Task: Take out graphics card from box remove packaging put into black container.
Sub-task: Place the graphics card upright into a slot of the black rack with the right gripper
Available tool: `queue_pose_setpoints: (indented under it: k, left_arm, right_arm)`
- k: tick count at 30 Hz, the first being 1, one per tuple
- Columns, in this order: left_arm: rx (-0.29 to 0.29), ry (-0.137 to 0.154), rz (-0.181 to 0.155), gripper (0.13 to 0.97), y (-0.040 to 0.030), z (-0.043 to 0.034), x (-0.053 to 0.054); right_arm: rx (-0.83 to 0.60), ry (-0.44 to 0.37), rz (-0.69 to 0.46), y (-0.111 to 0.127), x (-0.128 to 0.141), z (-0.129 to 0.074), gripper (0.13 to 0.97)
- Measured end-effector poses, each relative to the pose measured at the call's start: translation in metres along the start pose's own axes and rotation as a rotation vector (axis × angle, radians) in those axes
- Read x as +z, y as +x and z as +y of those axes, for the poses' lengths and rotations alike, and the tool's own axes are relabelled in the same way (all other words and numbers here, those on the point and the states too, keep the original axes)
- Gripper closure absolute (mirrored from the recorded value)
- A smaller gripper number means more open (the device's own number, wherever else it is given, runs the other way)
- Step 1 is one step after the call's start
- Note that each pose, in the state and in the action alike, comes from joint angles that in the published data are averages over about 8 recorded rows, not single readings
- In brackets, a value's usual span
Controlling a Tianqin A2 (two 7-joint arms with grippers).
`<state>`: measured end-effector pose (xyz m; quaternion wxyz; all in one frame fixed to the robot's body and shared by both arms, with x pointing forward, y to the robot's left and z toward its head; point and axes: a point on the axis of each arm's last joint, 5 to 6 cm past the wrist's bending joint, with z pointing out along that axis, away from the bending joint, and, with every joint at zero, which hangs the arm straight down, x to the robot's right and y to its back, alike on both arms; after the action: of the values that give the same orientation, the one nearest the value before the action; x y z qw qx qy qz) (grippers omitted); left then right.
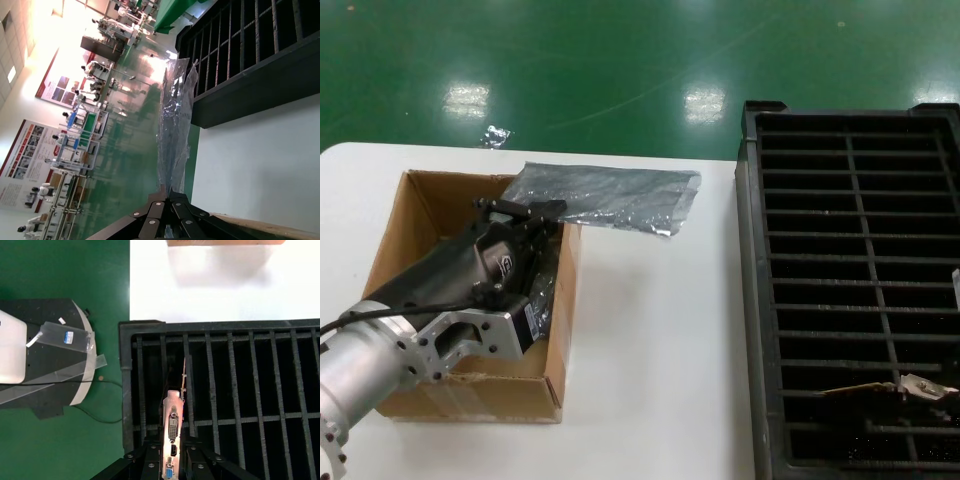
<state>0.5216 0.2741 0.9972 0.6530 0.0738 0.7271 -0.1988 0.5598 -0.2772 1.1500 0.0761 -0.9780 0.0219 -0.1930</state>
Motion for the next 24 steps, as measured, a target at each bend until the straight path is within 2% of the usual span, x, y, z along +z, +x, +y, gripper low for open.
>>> queue_pose_setpoints:
  k: [24]
  left_arm:
    - [0.000,0.000,0.000,0.958,0.0000,0.0000,0.000]
  right_arm:
    - [-0.092,-0.041,-0.010,0.003,0.015,-0.027,0.909]
